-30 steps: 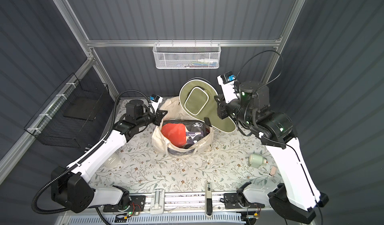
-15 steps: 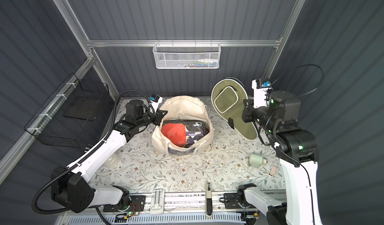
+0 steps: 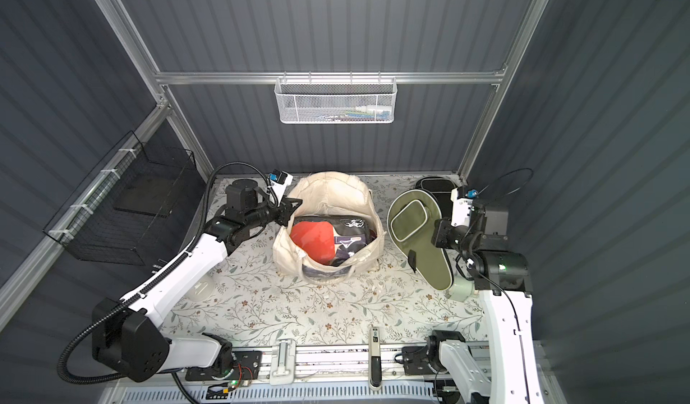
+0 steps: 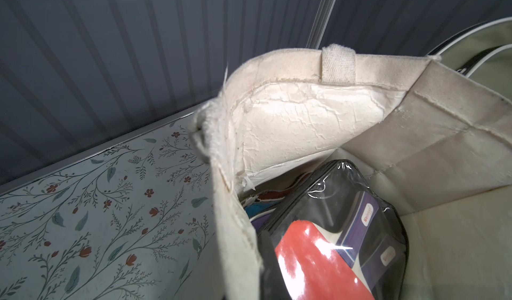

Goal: Remove the ping pong set from the canvas bag
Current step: Place the ping pong set at the center of the board.

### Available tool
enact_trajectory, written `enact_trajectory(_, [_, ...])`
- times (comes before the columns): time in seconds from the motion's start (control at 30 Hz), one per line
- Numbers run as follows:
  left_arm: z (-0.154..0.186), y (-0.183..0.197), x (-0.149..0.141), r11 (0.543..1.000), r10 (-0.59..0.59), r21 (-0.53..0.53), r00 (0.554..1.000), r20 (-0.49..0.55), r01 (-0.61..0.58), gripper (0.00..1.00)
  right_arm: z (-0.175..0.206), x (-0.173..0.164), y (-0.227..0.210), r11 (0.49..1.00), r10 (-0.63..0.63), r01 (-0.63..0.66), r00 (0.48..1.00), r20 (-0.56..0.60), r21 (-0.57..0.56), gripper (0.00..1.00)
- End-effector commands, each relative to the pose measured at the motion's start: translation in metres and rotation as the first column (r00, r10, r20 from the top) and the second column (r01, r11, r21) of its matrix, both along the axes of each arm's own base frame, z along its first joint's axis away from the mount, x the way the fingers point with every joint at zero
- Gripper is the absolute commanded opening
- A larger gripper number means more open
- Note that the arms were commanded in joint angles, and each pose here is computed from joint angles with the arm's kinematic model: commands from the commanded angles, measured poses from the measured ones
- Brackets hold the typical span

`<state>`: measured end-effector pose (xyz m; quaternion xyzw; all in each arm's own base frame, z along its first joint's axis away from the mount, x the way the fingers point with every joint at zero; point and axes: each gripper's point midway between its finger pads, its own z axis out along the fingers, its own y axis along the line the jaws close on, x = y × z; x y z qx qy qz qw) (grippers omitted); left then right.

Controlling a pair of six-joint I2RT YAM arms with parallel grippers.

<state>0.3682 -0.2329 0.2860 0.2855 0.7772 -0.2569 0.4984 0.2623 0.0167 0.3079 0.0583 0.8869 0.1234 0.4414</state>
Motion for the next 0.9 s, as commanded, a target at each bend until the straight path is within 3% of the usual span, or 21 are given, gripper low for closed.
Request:
enact_trajectory(0.0, [0.036,-0.01,0.002,0.996,-0.043,-0.078,0.993,0.114,0.052,0.0,0.009,0.009,0.012,0.991,0.031,-0.043,0.995,0.094,0.13,0.0])
enact_trajectory(0.17, [0.033,-0.01,0.001,0.996,-0.042,-0.078,0.994,0.105,0.05,0.0,-0.03,0.019,0.009,0.974,0.007,-0.015,0.999,0.036,0.224,0.0])
enact_trajectory(0.43, [0.029,-0.011,0.001,0.995,-0.042,-0.087,0.995,0.092,0.05,0.0,-0.085,0.021,-0.016,0.959,-0.113,0.129,0.991,-0.076,0.253,0.0])
enact_trajectory(0.87, [0.027,-0.013,0.002,0.994,-0.053,-0.086,0.994,0.094,0.061,0.0,-0.177,0.001,-0.056,0.896,-0.289,0.376,0.897,-0.333,0.236,0.0])
